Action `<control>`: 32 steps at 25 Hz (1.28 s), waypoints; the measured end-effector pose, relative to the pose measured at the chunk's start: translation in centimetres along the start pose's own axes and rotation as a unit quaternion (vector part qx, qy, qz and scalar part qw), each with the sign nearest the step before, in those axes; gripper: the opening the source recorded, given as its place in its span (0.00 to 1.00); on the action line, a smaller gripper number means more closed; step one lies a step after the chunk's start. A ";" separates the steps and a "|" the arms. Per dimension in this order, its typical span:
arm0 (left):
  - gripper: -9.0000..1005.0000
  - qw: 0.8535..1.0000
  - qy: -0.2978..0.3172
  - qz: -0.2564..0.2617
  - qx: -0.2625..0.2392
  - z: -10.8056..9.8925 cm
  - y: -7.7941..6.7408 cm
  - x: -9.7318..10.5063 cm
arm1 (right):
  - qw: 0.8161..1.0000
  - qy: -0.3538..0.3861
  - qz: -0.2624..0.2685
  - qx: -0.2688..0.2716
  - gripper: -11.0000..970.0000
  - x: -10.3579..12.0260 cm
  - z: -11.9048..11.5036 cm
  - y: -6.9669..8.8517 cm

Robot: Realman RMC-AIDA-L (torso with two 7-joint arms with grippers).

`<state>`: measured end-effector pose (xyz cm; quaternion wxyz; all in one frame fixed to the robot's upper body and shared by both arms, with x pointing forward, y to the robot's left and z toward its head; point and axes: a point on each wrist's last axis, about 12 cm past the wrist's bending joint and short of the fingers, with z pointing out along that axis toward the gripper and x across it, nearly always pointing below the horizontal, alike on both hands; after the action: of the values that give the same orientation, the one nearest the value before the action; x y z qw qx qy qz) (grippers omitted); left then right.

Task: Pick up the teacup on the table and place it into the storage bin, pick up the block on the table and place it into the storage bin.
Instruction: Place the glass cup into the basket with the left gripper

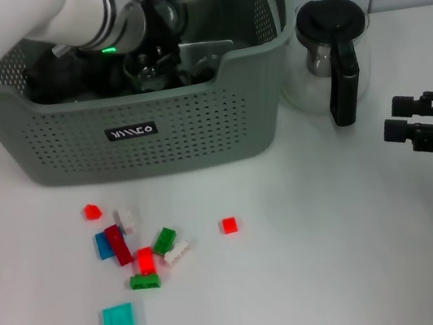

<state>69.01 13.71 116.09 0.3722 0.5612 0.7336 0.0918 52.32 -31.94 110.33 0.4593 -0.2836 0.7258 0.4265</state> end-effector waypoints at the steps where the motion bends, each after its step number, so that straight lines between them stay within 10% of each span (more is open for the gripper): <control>1: 0.11 1.000 0.001 0.005 0.002 0.0 -0.1 -0.1 | 1.000 0.000 0.000 0.000 0.63 0.0 0.0 0.0; 17: 0.13 1.000 -0.001 0.013 -0.009 0.5 -1.0 -0.4 | 1.000 -0.001 0.002 0.001 0.63 0.2 -0.1 0.1; 25: 0.45 1.000 -0.013 -0.021 -0.006 -0.5 -0.2 -0.8 | 1.000 0.000 -0.003 0.001 0.63 0.0 -0.1 0.0; 32: 0.65 0.985 -0.111 -0.131 0.009 -6.5 3.3 -1.1 | 1.000 0.001 -0.004 0.002 0.63 -0.1 -0.1 -0.1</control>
<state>67.38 15.74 122.92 0.4548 0.4706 0.7556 -0.0269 52.38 -32.11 110.43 0.4609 -0.2857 0.7257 0.4234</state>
